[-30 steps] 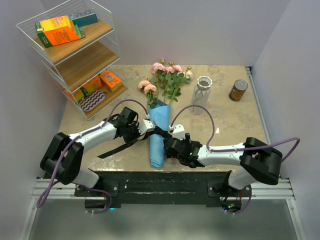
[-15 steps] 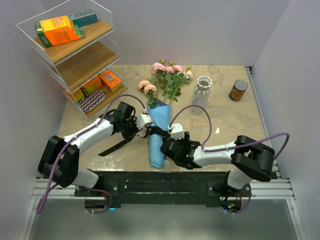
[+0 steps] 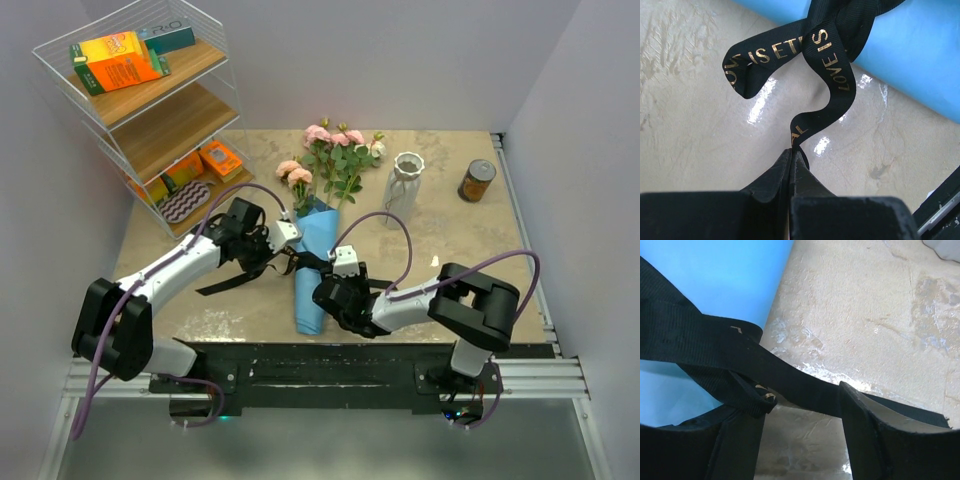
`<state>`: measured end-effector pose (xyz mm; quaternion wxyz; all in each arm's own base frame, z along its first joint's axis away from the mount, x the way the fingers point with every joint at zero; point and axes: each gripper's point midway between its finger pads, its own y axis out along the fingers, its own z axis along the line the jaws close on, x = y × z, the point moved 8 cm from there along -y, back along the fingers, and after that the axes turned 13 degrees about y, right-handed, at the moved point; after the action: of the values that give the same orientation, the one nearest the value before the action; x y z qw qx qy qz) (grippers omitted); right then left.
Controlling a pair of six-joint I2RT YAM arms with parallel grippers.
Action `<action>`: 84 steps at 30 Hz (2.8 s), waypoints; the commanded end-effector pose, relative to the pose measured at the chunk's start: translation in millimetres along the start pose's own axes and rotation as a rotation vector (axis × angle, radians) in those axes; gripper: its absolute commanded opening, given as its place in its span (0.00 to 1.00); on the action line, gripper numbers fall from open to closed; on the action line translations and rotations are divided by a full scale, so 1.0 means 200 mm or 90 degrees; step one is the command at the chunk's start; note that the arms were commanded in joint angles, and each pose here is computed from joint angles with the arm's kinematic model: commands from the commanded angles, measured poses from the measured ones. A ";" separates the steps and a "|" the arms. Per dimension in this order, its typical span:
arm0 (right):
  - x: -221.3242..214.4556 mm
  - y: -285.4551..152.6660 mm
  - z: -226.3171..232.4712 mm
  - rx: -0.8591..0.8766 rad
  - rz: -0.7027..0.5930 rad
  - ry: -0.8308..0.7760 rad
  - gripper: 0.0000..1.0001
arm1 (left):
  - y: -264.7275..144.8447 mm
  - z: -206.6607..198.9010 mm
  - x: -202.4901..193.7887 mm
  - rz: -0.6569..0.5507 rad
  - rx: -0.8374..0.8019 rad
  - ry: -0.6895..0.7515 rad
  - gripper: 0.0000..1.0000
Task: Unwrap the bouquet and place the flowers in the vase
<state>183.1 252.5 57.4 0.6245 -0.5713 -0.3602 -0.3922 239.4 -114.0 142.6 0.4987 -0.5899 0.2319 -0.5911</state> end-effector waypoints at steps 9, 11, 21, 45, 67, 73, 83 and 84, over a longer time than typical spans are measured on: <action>0.17 -0.12 -0.11 0.001 -0.032 0.060 0.01 | -0.11 0.07 0.04 -0.028 0.030 -0.018 0.00; 0.22 -0.16 -0.14 0.003 -0.033 0.077 0.00 | -0.15 0.09 0.05 -0.032 0.038 -0.036 0.00; 0.61 -0.40 -0.26 0.016 -0.096 0.185 0.00 | -0.54 0.30 0.14 -0.089 0.140 -0.087 0.00; 0.97 -0.51 -0.92 -0.350 -0.127 0.287 0.92 | -0.86 0.35 -0.44 0.060 0.296 -0.183 0.99; 1.26 -0.69 -0.75 0.027 -0.141 0.263 0.63 | -0.15 0.31 0.40 -0.305 -0.131 0.020 0.95; 1.27 -0.68 -0.69 0.084 -0.127 0.224 0.62 | 0.08 0.42 0.42 -0.316 -0.197 0.045 0.96; 1.27 -0.66 -0.65 0.131 -0.120 0.204 0.63 | 0.26 0.51 0.41 -0.321 -0.220 0.040 0.94; 1.27 -0.66 -0.64 0.138 -0.119 0.204 0.62 | 0.27 0.52 0.41 -0.319 -0.218 0.039 0.93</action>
<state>171.4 93.7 321.1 0.6827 -0.4214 -0.3237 -0.5015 351.1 -168.3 144.1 0.2422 -0.7105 0.2073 -0.6274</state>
